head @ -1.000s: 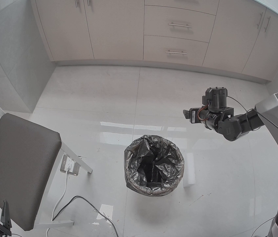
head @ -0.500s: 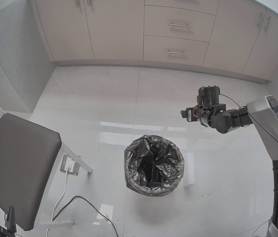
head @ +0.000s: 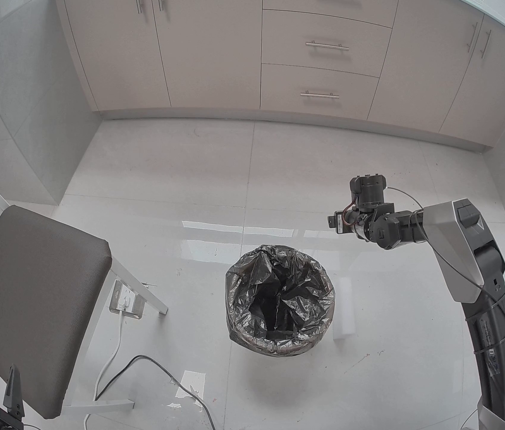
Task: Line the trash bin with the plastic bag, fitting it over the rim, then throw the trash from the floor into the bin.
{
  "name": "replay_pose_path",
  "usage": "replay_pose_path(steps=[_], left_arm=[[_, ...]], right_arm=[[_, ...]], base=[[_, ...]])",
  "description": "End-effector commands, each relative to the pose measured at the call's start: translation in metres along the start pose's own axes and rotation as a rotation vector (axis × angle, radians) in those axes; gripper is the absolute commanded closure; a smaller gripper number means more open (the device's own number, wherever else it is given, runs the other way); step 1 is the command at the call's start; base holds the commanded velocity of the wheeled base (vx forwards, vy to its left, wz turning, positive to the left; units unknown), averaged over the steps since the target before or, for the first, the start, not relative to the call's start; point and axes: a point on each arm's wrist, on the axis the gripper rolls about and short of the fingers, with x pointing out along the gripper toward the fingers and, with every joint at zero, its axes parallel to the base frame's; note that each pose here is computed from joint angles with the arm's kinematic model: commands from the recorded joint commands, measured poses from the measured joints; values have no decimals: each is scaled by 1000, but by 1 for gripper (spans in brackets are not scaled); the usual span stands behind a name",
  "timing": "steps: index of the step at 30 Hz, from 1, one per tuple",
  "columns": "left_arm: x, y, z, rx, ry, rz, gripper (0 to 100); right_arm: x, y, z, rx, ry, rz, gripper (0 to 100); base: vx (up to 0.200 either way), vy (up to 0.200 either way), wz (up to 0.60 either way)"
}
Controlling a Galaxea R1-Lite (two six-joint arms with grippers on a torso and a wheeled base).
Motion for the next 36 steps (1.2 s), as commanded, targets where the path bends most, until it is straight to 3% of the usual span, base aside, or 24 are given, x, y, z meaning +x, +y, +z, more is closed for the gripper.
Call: replay_pose_path(steps=[1, 8, 14, 22, 29, 36], left_arm=[[-1, 0, 0, -11, -9, -2, 0], [-1, 0, 1, -56, -12, -5, 0], [-1, 0, 0, -56, -10, -2, 0], [-1, 0, 0, -54, -10, -2, 0], [-1, 0, 0, -53, -10, -2, 0], [-1, 0, 0, -53, -10, -2, 0]], right_arm=[[27, -1, -45, -14, 84, -35, 0], [37, 0, -68, -11, 129, -41, 0], [48, 1, -98, -30, 189, -47, 0], [55, -1, -118, -45, 229, -51, 0], [64, -2, -188, -108, 459, -63, 0], [63, -2, -233, -158, 621, -67, 0]], base=[[0, 0, 0], [0, 0, 0], [0, 0, 0], [0, 0, 0], [0, 0, 0], [0, 0, 0]])
